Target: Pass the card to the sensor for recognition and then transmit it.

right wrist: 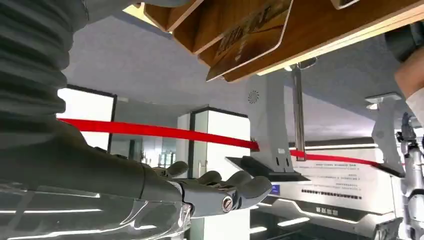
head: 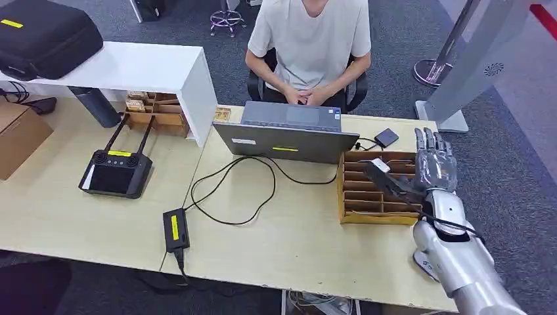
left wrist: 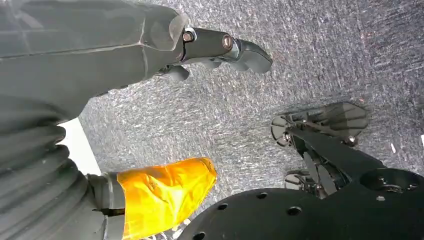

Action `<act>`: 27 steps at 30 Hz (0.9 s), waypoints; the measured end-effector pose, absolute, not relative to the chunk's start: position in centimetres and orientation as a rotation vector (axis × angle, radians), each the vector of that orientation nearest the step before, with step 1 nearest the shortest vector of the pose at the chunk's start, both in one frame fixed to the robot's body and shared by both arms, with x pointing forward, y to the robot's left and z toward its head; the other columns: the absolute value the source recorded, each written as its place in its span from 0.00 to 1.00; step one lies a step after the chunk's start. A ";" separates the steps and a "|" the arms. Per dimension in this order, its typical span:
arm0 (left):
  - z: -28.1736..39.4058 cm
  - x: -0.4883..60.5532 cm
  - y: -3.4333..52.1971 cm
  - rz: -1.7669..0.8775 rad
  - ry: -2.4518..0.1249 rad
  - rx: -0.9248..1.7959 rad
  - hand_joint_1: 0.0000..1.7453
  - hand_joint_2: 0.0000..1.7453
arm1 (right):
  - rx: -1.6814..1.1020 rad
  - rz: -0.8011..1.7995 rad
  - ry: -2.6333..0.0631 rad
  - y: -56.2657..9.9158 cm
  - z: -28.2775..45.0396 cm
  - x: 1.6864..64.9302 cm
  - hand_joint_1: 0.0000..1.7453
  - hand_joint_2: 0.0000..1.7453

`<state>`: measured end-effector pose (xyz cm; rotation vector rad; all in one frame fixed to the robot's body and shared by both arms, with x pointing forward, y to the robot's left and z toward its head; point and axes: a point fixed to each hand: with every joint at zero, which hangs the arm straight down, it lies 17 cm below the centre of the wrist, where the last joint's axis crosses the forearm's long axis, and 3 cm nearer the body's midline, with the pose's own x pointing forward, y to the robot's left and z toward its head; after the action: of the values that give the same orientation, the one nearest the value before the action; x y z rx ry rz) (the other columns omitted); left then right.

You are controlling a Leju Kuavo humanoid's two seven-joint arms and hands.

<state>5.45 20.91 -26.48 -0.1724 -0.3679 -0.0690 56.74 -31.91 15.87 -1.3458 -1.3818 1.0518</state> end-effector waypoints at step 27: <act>-26.5 5.4 20.9 -0.070 -0.363 -0.175 0.00 1.00 | -1.289 0.976 -1.402 -32.2 15.9 56.5 1.00 1.00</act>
<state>5.37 20.87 -26.49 -0.1746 -0.3633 -0.0697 56.55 -32.23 15.91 -1.2894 -1.4016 0.9759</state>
